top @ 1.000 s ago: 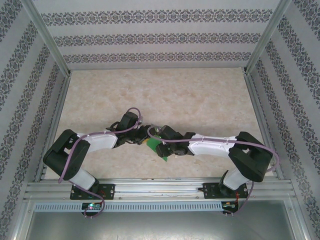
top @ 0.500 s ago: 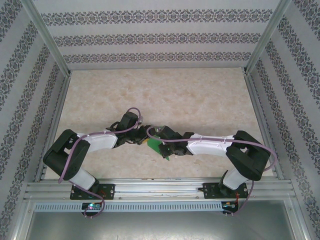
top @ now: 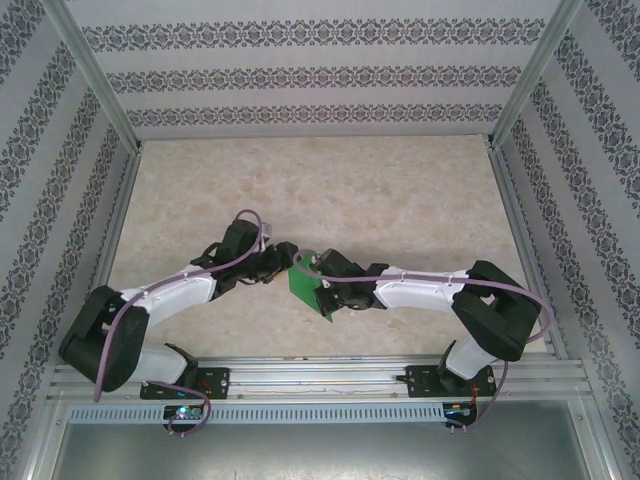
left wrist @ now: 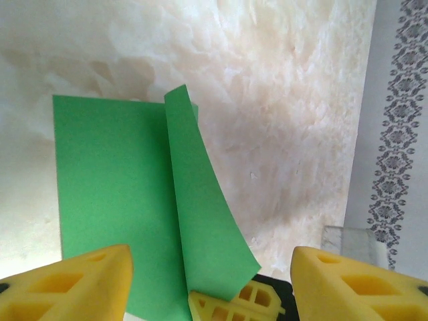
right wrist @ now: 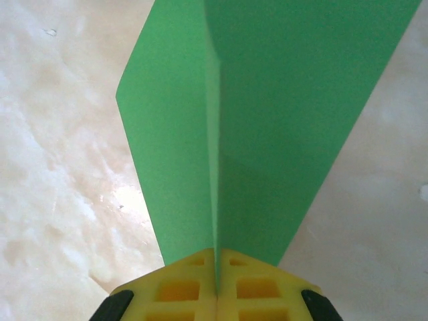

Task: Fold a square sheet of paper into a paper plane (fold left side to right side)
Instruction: Fourth fold the wing at the center of the table.

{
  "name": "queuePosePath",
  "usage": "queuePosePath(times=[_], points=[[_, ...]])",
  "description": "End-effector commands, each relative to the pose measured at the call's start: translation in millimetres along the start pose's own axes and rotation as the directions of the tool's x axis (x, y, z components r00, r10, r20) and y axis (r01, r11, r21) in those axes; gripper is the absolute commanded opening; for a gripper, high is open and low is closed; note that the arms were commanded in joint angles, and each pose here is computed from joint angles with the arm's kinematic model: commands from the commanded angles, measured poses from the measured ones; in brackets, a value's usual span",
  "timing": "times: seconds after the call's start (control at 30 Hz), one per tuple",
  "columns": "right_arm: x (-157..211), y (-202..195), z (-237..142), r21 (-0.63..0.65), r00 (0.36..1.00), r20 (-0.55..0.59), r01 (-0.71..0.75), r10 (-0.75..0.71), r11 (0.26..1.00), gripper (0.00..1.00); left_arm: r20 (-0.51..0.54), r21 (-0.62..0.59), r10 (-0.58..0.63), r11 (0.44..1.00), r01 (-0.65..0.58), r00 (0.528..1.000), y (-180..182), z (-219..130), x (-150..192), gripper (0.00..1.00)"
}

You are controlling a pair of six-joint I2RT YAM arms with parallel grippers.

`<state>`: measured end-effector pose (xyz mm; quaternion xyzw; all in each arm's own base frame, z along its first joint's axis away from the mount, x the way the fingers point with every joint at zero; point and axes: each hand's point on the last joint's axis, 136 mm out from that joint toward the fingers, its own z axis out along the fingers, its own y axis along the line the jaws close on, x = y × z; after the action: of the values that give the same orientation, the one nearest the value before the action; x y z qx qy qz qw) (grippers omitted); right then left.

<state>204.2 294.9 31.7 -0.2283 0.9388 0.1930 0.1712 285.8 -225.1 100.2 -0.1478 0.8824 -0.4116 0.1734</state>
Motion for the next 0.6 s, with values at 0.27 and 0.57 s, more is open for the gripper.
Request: queuePosePath(times=[0.27, 0.57], points=[[3.5, 6.1, 5.1, -0.216, 0.996, -0.029, -0.083, 0.079, 0.973, 0.00, -0.079, -0.049, 0.006, 0.999, -0.010, 0.997, 24.1, -8.3, 19.9, 0.59], [6.6, 7.9, 11.8, -0.317, 0.989, -0.062, -0.149, 0.136, 0.937, 0.00, -0.147, -0.045, 0.005, 0.999, -0.012, 0.989, 22.0, 9.1, 31.4, 0.54]])
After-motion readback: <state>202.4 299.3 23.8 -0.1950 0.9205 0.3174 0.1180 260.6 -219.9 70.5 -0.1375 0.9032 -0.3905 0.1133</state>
